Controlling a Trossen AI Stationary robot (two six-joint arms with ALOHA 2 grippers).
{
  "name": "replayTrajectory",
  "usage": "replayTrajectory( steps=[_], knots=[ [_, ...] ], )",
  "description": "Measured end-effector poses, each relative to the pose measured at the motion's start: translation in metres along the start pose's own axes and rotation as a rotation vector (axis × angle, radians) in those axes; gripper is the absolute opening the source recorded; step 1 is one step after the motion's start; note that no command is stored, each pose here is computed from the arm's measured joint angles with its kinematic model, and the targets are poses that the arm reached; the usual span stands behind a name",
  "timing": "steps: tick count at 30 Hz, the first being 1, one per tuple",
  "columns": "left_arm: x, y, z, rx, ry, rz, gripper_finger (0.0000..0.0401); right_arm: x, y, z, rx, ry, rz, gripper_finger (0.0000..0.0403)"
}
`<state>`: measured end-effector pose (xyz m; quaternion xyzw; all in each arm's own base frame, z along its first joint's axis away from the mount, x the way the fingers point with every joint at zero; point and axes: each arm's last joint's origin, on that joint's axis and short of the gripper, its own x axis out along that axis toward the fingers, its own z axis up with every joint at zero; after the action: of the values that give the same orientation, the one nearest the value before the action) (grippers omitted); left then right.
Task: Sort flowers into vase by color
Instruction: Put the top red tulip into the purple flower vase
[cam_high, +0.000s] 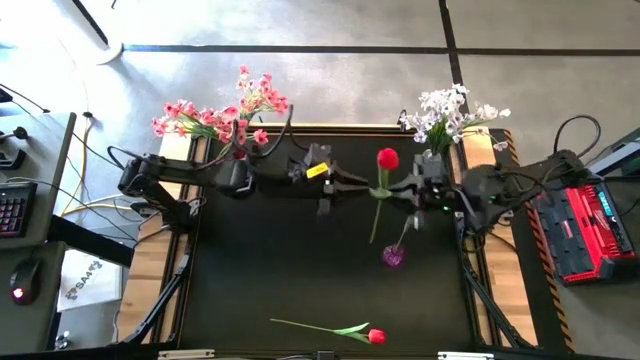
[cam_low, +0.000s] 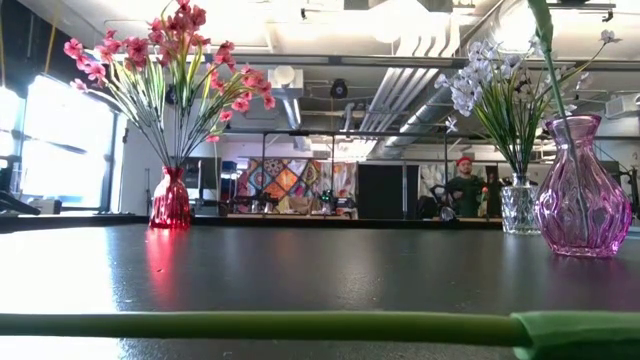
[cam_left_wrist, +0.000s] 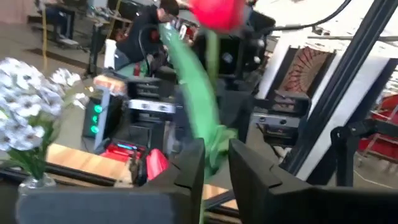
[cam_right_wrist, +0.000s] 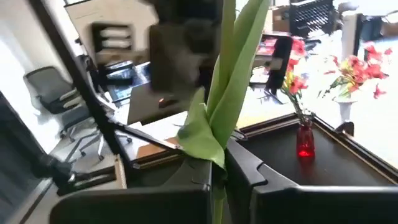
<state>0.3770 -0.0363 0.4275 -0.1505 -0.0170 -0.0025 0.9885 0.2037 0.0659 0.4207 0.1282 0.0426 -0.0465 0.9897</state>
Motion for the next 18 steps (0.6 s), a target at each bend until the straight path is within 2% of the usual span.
replayTrajectory(
  steps=[6, 9, 13, 18],
  knots=[
    [-0.013, -0.004, 0.007, 0.025, 0.022, 0.017, 0.0093, -0.029, 0.016, -0.011, -0.056, 0.107, 0.1, 0.0003],
    [-0.013, -0.003, 0.004, 0.03, 0.057, 0.03, 0.0094, -0.039, 0.025, -0.026, -0.139, 0.204, 0.093, 0.0002],
    [-0.009, 0.001, -0.003, 0.037, 0.095, 0.075, 0.0094, -0.042, 0.034, -0.046, -0.261, 0.252, -0.064, 0.0002],
    [-0.004, 0.003, -0.01, 0.034, 0.111, 0.095, 0.0094, -0.041, 0.041, -0.063, -0.265, 0.223, -0.234, 0.0002]
  ],
)
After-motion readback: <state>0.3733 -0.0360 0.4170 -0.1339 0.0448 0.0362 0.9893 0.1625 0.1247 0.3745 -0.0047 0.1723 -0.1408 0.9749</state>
